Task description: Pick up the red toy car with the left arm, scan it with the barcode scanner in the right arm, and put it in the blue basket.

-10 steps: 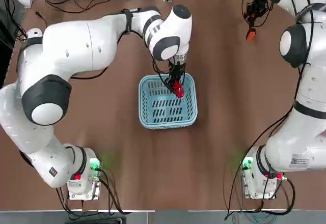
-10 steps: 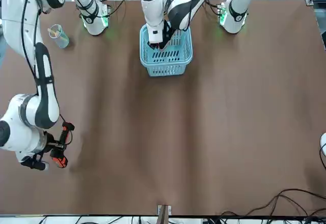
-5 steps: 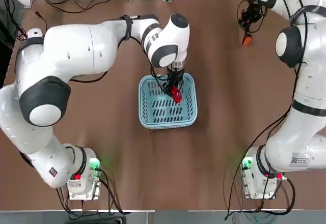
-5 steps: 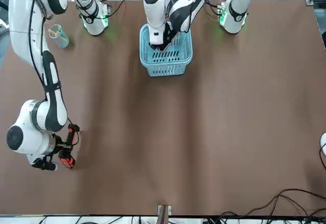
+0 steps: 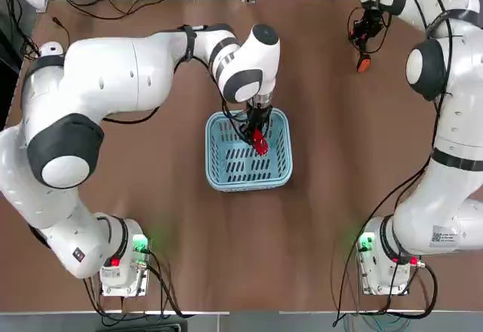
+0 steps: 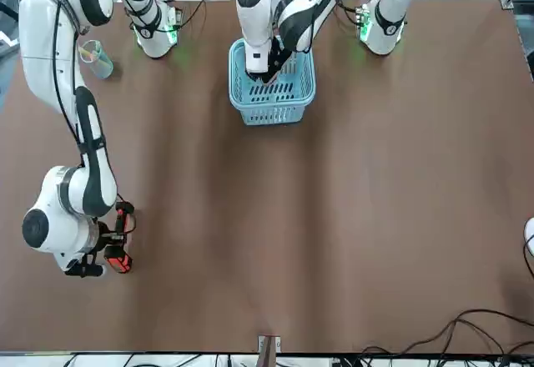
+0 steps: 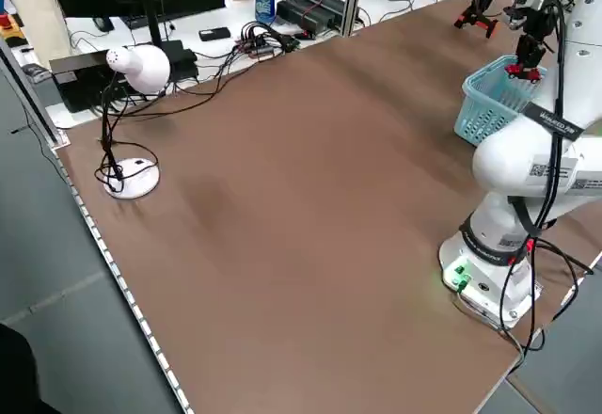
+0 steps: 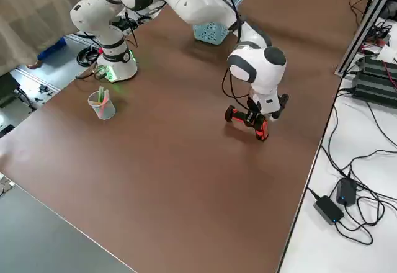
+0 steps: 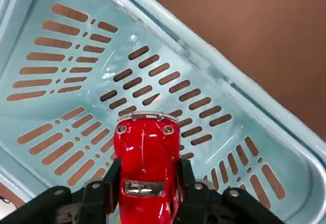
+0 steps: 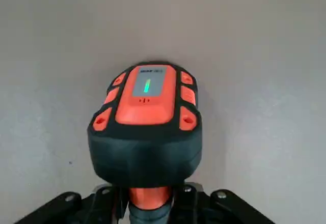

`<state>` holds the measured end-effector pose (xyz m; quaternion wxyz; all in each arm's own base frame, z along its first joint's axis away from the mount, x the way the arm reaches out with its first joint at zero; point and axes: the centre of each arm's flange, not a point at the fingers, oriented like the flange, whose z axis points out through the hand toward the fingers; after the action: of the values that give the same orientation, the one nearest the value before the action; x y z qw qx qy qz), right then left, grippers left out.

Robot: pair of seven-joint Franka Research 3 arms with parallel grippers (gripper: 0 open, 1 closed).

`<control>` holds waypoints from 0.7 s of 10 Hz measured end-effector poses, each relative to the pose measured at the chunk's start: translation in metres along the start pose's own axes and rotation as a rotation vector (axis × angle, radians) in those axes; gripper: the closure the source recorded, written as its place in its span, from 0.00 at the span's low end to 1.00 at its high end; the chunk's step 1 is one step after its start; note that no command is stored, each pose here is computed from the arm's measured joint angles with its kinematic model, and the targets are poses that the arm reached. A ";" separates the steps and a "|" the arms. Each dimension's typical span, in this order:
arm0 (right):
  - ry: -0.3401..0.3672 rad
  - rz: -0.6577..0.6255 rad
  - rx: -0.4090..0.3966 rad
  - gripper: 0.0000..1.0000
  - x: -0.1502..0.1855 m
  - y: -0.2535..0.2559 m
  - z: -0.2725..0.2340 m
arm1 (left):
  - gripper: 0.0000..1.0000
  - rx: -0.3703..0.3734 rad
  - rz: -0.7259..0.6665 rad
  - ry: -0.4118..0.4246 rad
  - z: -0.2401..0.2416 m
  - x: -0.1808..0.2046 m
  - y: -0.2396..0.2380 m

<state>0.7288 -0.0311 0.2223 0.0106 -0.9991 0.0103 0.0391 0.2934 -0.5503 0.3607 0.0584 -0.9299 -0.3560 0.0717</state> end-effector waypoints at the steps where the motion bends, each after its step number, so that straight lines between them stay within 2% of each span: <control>1: 0.005 -0.002 0.001 0.63 0.001 -0.001 0.000 | 0.51 0.000 0.000 0.000 0.000 0.000 0.000; 7: 0.006 -0.004 0.001 0.63 0.001 -0.001 0.001 | 0.51 -0.011 -0.011 0.001 -0.006 -0.001 -0.001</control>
<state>0.7294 -0.0298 0.2217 0.0112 -0.9993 0.0083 0.0358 0.2929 -0.5503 0.3667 0.0539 -0.9282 -0.3617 0.0688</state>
